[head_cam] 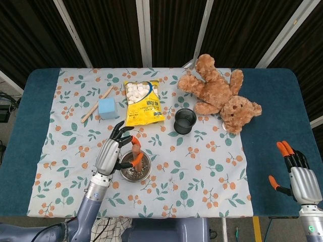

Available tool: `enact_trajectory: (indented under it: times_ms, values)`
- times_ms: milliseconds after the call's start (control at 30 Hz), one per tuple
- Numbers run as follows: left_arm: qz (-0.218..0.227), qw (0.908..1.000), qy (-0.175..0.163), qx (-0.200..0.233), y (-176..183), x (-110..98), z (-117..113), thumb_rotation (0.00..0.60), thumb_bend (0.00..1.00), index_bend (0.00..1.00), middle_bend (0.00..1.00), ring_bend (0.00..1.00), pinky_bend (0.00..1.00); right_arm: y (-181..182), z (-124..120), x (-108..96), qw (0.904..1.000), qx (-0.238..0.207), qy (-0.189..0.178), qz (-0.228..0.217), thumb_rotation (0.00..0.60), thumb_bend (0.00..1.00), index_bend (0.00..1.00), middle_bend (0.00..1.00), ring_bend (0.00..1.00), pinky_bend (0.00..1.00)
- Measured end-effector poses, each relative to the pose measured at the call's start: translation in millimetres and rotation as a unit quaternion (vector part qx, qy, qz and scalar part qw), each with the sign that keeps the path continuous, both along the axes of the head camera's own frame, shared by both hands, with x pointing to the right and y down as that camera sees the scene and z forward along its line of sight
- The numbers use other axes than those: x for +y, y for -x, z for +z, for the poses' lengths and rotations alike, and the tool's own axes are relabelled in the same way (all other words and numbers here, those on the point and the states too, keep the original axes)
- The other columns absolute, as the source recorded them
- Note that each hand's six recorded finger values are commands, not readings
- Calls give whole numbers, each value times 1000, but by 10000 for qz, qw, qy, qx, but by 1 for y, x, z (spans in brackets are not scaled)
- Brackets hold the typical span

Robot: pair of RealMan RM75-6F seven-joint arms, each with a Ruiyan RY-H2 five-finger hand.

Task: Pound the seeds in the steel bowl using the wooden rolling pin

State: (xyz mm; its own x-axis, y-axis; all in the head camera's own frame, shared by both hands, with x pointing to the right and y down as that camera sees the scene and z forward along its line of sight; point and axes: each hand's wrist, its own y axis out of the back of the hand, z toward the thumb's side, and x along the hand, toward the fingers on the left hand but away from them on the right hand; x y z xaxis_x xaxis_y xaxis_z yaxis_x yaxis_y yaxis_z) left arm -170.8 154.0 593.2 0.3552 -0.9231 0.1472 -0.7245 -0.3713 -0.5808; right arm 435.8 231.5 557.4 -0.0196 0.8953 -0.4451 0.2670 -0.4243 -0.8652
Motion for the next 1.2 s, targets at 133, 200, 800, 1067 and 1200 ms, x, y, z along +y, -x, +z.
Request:
enact_trajectory:
  times_ms: [133,200,800,1067,1200]
  values:
    - [7,10000,45,2,4,3,5,600,989,600,714,195,44,0,0,0,10000,3,-3,0,600,359,0,0,0,0]
    - [25,10000,40,-8,5,4,6,600,989,600,714,195,44,0,0,0,10000,7,-1,1,600,359,0,0,0,0]
    - [145,9998,-29,-94,7,8,9,600,989,600,714,195,50,0,-1,0,10000,0,-13,5,600,360,0,0,0,0]
    - [210,9997,-91,-84,6,9,8,600,989,600,714,195,50,0,-1,0,10000,0,-22,2,600,359,0,0,0,0]
    - [191,9997,-172,-15,4,4,2,600,989,600,714,195,50,0,-1,0,10000,0,-19,4,600,359,0,0,0,0]
